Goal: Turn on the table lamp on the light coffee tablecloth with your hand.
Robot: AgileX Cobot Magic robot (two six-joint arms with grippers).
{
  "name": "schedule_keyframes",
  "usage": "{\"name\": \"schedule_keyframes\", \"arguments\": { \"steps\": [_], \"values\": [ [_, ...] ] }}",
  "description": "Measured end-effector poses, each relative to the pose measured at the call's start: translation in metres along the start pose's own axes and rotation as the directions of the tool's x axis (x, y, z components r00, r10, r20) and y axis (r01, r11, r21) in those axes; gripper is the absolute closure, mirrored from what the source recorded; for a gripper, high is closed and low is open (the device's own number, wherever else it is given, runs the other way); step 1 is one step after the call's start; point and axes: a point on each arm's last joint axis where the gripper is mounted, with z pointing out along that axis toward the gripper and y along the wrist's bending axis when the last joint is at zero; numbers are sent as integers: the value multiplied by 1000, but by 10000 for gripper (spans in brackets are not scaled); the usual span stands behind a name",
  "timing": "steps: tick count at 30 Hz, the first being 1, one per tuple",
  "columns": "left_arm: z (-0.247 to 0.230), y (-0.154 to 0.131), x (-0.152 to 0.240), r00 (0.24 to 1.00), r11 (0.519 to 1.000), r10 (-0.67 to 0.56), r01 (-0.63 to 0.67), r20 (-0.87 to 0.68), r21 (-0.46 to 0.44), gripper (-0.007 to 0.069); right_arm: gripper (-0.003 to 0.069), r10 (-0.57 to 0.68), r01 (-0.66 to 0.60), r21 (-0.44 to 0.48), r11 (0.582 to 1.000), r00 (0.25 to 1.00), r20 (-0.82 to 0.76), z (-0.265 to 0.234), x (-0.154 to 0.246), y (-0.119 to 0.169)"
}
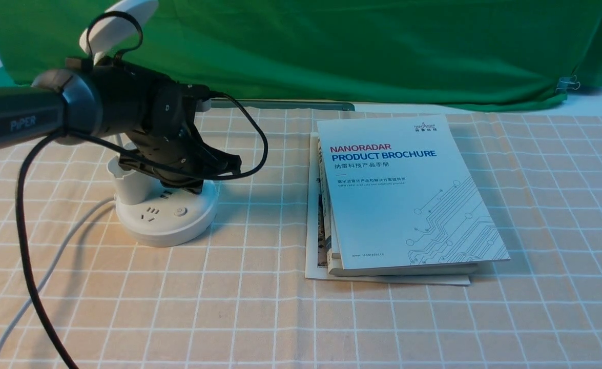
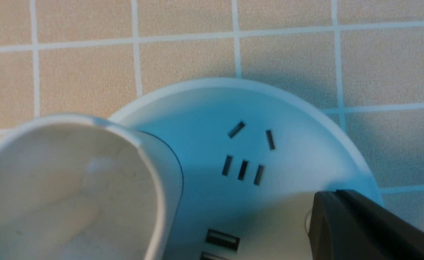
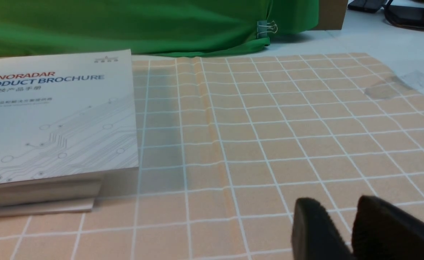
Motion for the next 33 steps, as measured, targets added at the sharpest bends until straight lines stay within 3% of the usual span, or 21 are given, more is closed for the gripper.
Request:
{"name": "schedule_keyframes", "arguments": {
  "steps": [14, 18, 23, 28, 33],
  "values": [
    [-14, -6, 0, 1000, 999, -1, 2, -18, 33, 624, 421, 0, 0, 0, 1000, 1000, 0, 0, 0, 0],
    [-66, -23, 7, 999, 989, 38, -38, 0, 140, 624, 421, 0, 0, 0, 1000, 1000, 0, 0, 0, 0],
    [-129, -36, 49, 997, 955, 64, -73, 39, 287, 624, 421, 0, 0, 0, 1000, 1000, 0, 0, 0, 0],
    [-206, -27, 98, 961, 914, 43, -148, 273, 377, 624, 421, 0, 0, 0, 1000, 1000, 0, 0, 0, 0],
    [-263, -2, 136, 816, 914, 5, -238, 578, 330, 624, 421, 0, 0, 0, 1000, 1000, 0, 0, 0, 0]
  ]
}}
